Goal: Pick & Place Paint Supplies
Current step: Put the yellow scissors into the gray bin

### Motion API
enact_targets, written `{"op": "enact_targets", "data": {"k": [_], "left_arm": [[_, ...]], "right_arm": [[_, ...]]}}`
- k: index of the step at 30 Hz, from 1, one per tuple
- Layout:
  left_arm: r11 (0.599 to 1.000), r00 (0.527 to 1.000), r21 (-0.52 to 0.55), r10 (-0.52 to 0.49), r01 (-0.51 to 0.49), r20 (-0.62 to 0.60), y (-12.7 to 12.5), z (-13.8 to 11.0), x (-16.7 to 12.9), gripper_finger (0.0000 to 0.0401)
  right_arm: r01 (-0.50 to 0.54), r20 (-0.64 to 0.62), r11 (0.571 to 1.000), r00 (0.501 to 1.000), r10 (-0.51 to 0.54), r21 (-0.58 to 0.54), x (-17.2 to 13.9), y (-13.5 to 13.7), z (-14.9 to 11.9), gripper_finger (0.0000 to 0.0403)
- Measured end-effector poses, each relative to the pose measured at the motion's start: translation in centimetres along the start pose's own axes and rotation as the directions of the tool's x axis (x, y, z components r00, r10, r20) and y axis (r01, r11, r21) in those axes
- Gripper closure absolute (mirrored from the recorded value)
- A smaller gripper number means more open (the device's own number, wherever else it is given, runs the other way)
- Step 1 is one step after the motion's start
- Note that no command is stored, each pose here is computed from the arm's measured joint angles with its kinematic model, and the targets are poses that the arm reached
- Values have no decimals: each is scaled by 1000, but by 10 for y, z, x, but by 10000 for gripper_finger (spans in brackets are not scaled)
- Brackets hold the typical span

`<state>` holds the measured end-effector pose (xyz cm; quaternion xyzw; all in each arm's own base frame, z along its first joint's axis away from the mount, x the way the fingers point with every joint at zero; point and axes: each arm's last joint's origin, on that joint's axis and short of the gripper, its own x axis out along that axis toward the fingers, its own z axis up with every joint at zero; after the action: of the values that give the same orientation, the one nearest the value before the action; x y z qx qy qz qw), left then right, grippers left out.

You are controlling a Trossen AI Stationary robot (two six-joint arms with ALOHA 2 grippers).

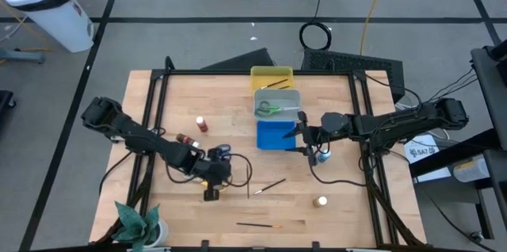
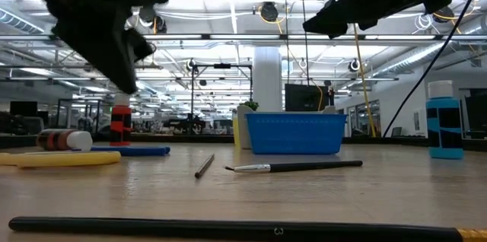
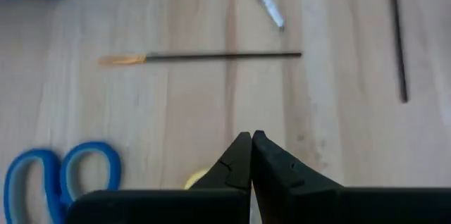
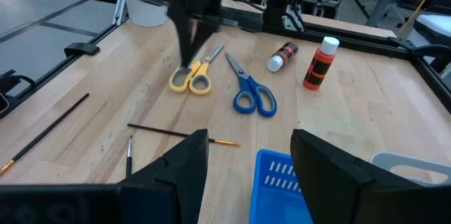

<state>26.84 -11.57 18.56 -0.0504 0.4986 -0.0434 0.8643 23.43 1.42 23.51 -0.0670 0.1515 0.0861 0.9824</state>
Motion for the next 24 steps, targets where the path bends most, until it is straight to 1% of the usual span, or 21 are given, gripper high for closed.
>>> {"op": "enact_targets", "data": {"k": [3,5,8,11,13,15,17,20,23,24], "left_arm": [[999,989,-37,11,-17,-147,1,-15,-1,379],[995,977,-87,32,-51,-210,0,-22,-4,372],[977,937,-153,92,-151,-336,0,-38,-9,354],[961,894,-172,126,-217,-429,-2,-49,-13,321],[954,872,-168,144,-248,-467,-4,-55,-16,295],[961,853,-133,146,-243,-502,-7,-60,-18,272],[966,838,-103,150,-238,-524,-8,-68,-17,259],[962,826,-99,164,-256,-540,-5,-79,-12,259],[958,820,-131,143,-256,-554,-1,-91,-6,276],[957,825,-145,135,-253,-548,0,-94,-3,282]], "right_arm": [[0,-2,1000,1000,0,2,0,0,0,216],[-2,-9,1000,1000,2,3,0,0,-1,216],[-2,-9,1000,1000,2,3,0,0,-1,216],[-2,-9,1000,1000,2,3,0,0,-1,216],[-2,-9,1000,1000,2,3,0,0,-1,216],[-2,-9,1000,1000,2,3,0,0,-1,216],[-2,-9,1000,1000,2,3,0,0,-1,216],[-2,-9,1000,1000,2,3,0,0,-1,216],[-2,-9,1000,1000,2,4,0,0,-1,216],[-2,-9,1000,1000,2,4,0,0,-1,216]]}}
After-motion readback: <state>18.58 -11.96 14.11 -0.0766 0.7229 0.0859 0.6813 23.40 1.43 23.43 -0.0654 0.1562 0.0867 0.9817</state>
